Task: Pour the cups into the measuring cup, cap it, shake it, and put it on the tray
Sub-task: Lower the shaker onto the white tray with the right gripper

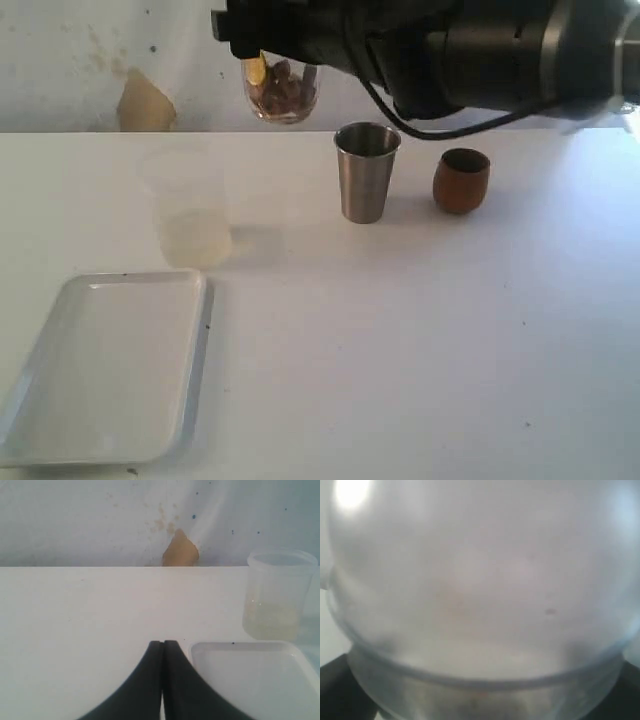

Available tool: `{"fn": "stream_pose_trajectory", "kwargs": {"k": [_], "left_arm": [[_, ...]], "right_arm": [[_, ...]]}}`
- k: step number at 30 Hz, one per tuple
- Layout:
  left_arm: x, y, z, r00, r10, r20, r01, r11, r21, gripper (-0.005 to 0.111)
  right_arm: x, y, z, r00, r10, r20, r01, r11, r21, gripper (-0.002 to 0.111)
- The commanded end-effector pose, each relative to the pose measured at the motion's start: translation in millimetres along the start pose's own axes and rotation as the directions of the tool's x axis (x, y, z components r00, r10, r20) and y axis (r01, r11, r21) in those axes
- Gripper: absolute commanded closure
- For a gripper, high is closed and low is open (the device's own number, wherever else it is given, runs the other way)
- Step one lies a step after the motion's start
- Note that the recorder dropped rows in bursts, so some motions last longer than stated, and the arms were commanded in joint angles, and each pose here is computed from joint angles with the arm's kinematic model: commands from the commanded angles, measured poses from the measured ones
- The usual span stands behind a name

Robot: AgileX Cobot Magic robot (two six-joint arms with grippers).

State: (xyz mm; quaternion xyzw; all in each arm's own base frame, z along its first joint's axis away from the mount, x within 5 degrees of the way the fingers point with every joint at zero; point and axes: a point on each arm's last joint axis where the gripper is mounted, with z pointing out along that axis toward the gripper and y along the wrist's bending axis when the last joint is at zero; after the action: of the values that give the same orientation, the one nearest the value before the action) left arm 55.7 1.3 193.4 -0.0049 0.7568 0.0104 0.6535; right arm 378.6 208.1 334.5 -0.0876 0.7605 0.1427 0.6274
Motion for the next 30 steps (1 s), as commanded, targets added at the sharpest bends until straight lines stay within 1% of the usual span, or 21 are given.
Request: {"fn": "stream_pose_trajectory", "kwargs": {"k": [1,5,8,10,11,13,15,16,17,18,19,20,21,22,23,26,30], "left_arm": [[1.4,-0.3,0.0,1.000,0.000,0.000,0.000,1.000,0.005,0.107],[1.4,-0.3,0.0,1.000,0.000,0.000,0.000,1.000,0.005,0.107],[1.4,-0.3,0.0,1.000,0.000,0.000,0.000,1.000,0.005,0.107],[1.4,-0.3,0.0,1.000,0.000,0.000,0.000,1.000,0.005,0.107],[1.4,-0.3,0.0,1.000,0.000,0.000,0.000,1.000,0.005,0.107],[1.4,-0.3,0.0,1.000,0.000,0.000,0.000,1.000,0.005,0.107],[1.4,-0.3,0.0,1.000,0.000,0.000,0.000,1.000,0.005,0.107],[1.4,-0.3,0.0,1.000,0.000,0.000,0.000,1.000,0.005,0.107],[1.4,-0.3,0.0,1.000,0.000,0.000,0.000,1.000,0.005,0.107],[1.4,-0.3,0.0,1.000,0.000,0.000,0.000,1.000,0.005,0.107],[1.4,-0.3,0.0,1.000,0.000,0.000,0.000,1.000,0.005,0.107],[1.4,-0.3,0.0,1.000,0.000,0.000,0.000,1.000,0.005,0.107],[1.4,-0.3,0.0,1.000,0.000,0.000,0.000,1.000,0.005,0.107],[1.4,-0.3,0.0,1.000,0.000,0.000,0.000,1.000,0.005,0.107],[1.4,-0.3,0.0,1.000,0.000,0.000,0.000,1.000,0.005,0.107],[1.4,-0.3,0.0,1.000,0.000,0.000,0.000,1.000,0.005,0.107],[1.4,-0.3,0.0,1.000,0.000,0.000,0.000,1.000,0.005,0.107]], "right_arm": [[26.7,-0.2,-14.2,0.993,-0.024,-0.118,0.015,0.997,-0.078,0.108],[46.7,18.6,-16.0,0.967,-0.079,-0.244,0.010,0.962,-0.271,0.108],[57.3,34.6,-18.7,0.949,-0.115,-0.295,-0.001,0.931,-0.366,0.108],[65.5,47.9,-20.5,0.937,-0.185,-0.296,0.042,0.902,-0.430,0.108],[70.2,56.5,-22.0,0.928,-0.241,-0.283,0.082,0.876,-0.475,0.108],[81.0,73.8,-25.6,0.903,-0.350,-0.247,0.160,0.811,-0.563,0.108],[93.7,92.2,-29.4,0.876,-0.442,-0.191,0.220,0.720,-0.658,0.108],[97.4,98.9,-30.5,0.877,-0.450,-0.170,0.221,0.691,-0.688,0.108],[103.6,107.3,-31.4,0.874,-0.471,-0.119,0.240,0.632,-0.737,0.108],[104.8,112.5,-31.7,0.894,-0.439,-0.089,0.219,0.601,-0.769,0.108],[107.8,118.4,-32.2,0.910,-0.414,-0.041,0.212,0.546,-0.810,0.108],[108.3,122.8,-33.3,0.929,-0.368,0.039,0.221,0.468,-0.856,0.108],[112.2,123.3,-31.8,0.930,-0.360,0.076,0.231,0.410,-0.882,0.108],[111.8,125.5,-31.1,0.935,-0.340,0.102,0.232,0.366,-0.901,0.108],[114.8,126.9,-25.7,0.935,-0.341,0.100,0.230,0.366,-0.902,0.108],[129.7,123.5,-11.9,0.926,-0.373,0.060,0.223,0.410,-0.885,0.108],[147.2,122.6,-3.6,0.915,-0.399,0.053,0.227,0.402,-0.887,0.108]]}}
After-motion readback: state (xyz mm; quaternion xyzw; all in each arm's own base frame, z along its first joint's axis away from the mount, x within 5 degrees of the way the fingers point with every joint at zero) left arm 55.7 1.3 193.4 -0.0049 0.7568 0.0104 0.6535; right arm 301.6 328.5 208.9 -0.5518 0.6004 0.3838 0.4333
